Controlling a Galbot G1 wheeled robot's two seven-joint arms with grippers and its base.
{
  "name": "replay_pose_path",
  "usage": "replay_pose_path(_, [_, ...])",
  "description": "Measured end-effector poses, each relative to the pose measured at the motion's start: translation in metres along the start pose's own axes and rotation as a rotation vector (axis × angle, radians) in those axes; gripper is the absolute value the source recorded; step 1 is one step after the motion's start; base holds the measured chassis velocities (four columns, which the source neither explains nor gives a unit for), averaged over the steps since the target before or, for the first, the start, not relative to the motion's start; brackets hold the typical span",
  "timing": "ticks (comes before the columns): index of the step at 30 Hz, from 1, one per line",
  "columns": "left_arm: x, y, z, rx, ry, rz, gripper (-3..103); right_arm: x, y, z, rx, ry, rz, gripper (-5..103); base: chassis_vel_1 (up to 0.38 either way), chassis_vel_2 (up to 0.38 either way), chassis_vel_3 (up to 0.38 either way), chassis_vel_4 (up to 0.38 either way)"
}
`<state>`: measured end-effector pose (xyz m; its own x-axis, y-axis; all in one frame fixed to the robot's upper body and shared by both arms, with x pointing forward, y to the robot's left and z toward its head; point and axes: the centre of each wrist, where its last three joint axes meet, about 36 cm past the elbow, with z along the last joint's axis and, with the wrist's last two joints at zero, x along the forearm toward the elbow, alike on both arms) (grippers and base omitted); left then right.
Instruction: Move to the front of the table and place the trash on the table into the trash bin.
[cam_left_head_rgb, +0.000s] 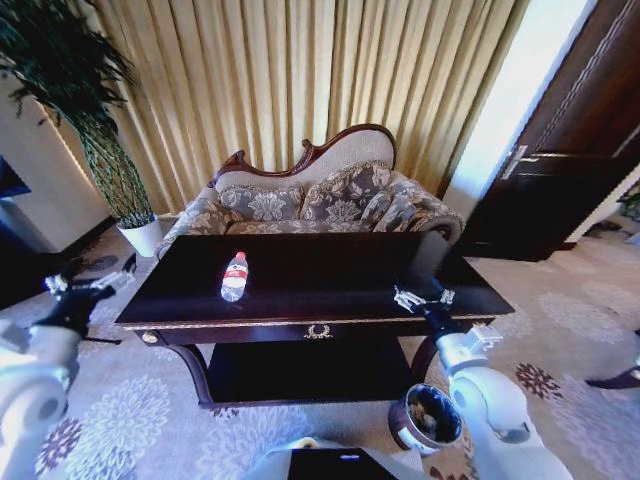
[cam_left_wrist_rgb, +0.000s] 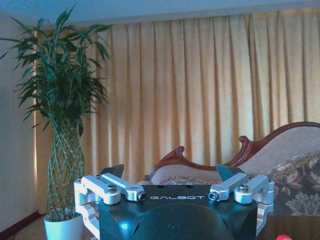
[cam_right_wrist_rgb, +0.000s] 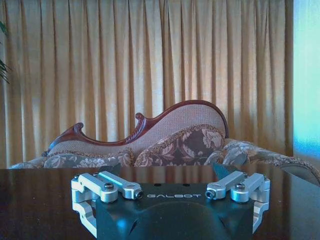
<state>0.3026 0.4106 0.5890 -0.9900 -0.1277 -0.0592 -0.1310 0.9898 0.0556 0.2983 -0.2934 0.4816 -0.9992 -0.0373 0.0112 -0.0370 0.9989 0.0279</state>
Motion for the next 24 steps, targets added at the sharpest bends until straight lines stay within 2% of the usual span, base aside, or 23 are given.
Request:
replay_pose_path(3, [-0.018, -0.019, -0.006, 0.028, 0.030, -0.040, 100, -0.001, 0.000, 0.000, 0.001, -0.003, 0.005, 100, 0.000, 0.000, 0.000, 0.000])
replay_pose_path(5, [-0.021, -0.024, -0.009, 0.034, 0.038, -0.047, 100, -0.001, 0.000, 0.000, 0.000, -0.003, 0.006, 100, 0.000, 0.000, 0.000, 0.000])
replay_pose_path(9, [-0.038, -0.044, -0.019, 0.049, 0.087, -0.026, 100, 0.000, -0.001, -0.001, 0.004, -0.005, 0.031, 100, 0.000, 0.000, 0.000, 0.000])
replay_pose_path(11, [-0.039, -0.045, -0.020, 0.047, 0.096, -0.022, 100, 0.001, -0.001, -0.001, 0.006, -0.005, 0.034, 100, 0.000, 0.000, 0.000, 0.000])
replay_pose_path(14, [-0.044, -0.049, -0.024, 0.026, 0.165, 0.006, 100, 0.002, -0.004, -0.001, 0.009, -0.004, 0.046, 100, 0.000, 0.000, 0.000, 0.000])
replay_pose_path(16, [-0.045, -0.050, -0.024, 0.023, 0.178, 0.008, 100, 0.002, -0.004, -0.001, 0.009, -0.003, 0.047, 100, 0.000, 0.000, 0.000, 0.000])
replay_pose_path(19, [-0.048, -0.051, -0.030, 0.005, 0.258, 0.032, 100, 0.000, -0.003, 0.000, 0.004, -0.005, 0.051, 100, 0.000, 0.000, 0.000, 0.000])
replay_pose_path(22, [-0.052, -0.051, -0.030, -0.003, 0.275, 0.040, 100, -0.001, -0.003, 0.000, 0.002, -0.008, 0.052, 100, 0.000, 0.000, 0.000, 0.000])
replay_pose_path(24, [-0.059, -0.050, -0.030, 0.003, 0.282, 0.071, 100, -0.002, -0.002, 0.001, -0.002, -0.011, 0.054, 100, 0.000, 0.000, 0.000, 0.000])
